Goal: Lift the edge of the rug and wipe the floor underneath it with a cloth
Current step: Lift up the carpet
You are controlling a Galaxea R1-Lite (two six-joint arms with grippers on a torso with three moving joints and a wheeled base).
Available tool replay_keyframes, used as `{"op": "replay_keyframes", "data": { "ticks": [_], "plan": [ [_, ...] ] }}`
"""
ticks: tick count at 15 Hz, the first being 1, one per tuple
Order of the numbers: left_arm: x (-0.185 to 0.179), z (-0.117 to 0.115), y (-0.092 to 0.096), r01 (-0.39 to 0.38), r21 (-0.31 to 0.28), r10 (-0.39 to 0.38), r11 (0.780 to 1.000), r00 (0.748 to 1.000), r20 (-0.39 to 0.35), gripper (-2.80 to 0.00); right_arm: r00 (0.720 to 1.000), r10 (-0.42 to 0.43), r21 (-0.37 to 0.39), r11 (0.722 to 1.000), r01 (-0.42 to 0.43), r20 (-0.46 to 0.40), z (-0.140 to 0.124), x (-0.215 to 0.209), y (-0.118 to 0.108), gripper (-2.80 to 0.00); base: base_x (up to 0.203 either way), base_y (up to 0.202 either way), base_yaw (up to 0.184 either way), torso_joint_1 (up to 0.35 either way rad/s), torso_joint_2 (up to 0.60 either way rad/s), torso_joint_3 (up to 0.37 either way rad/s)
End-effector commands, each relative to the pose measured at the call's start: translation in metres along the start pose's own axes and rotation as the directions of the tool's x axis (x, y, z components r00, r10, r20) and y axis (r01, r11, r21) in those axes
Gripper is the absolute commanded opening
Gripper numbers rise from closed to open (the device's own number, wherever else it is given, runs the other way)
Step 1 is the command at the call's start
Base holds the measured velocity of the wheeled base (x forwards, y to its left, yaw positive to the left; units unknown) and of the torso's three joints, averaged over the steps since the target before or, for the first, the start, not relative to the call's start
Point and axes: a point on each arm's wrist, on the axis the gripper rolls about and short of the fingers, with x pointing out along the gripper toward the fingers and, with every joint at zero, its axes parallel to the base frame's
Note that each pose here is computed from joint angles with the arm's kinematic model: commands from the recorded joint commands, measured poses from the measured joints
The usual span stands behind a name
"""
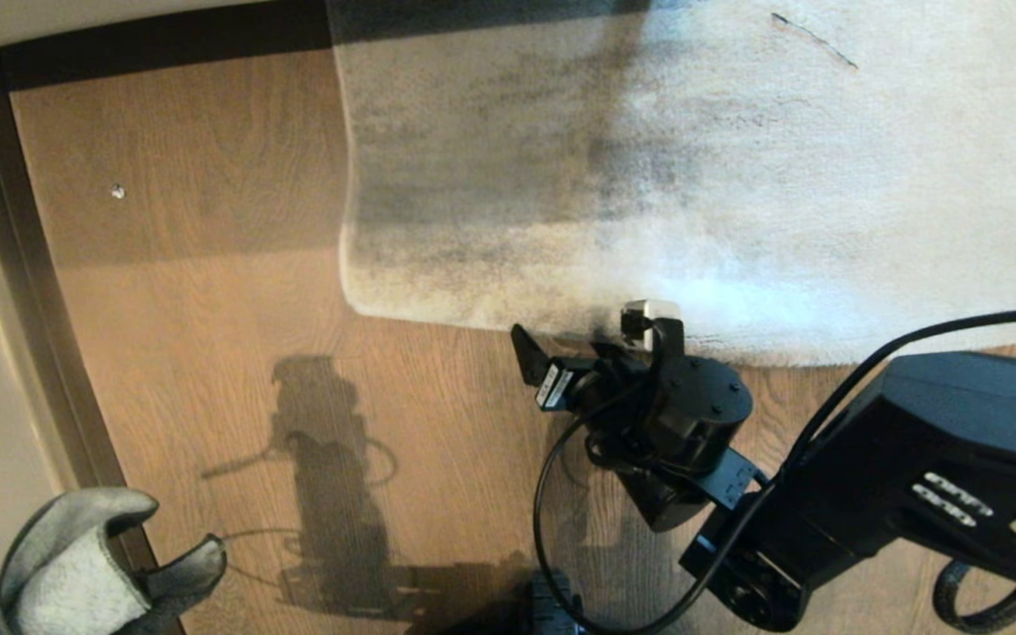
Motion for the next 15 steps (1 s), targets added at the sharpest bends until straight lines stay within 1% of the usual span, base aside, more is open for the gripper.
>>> {"op": "replay_keyframes", "data": {
  "ticks": [1,5,8,11,14,15],
  "plan": [
    [0.0,0.0,0.0,0.0,0.0,0.0,1.0,1.0,0.001,-2.8,0.999,0.007,0.028,1.0,-0.008,0.052,0.01,-0.001,0.001,0.0,0.0,0.0,0.0,0.0,0.0,0.0],
    [0.0,0.0,0.0,0.0,0.0,0.0,1.0,1.0,0.001,-2.8,0.999,-0.004,0.052,0.999,0.002,0.033,0.008,-0.005,-0.002,0.0,0.0,0.0,0.0,0.0,0.0,0.0],
    [0.0,0.0,0.0,0.0,0.0,0.0,1.0,1.0,0.001,-2.8,0.999,-0.005,0.128,0.992,0.0,0.038,0.014,-0.01,-0.002,0.0,0.0,0.0,0.0,0.0,0.0,0.0],
    [0.0,0.0,0.0,0.0,0.0,0.0,1.0,1.0,0.001,-2.8,1.0,0.0,0.197,0.98,-0.006,0.026,0.013,-0.014,0.0,0.0,0.0,0.0,0.0,0.0,0.0,0.0],
    [0.0,0.0,0.0,0.0,0.0,0.0,1.0,1.0,0.0,-2.8,0.998,0.051,0.288,0.956,-0.057,0.031,0.015,-0.019,0.019,0.0,0.0,0.0,0.0,0.0,0.0,0.0],
    [0.0,0.0,0.0,0.0,0.0,0.0,1.0,1.0,0.001,-2.8,0.997,0.065,0.305,0.949,-0.076,0.047,0.019,-0.019,0.024,0.0,0.0,0.0,0.0,0.0,0.0,0.0]
  ]
}}
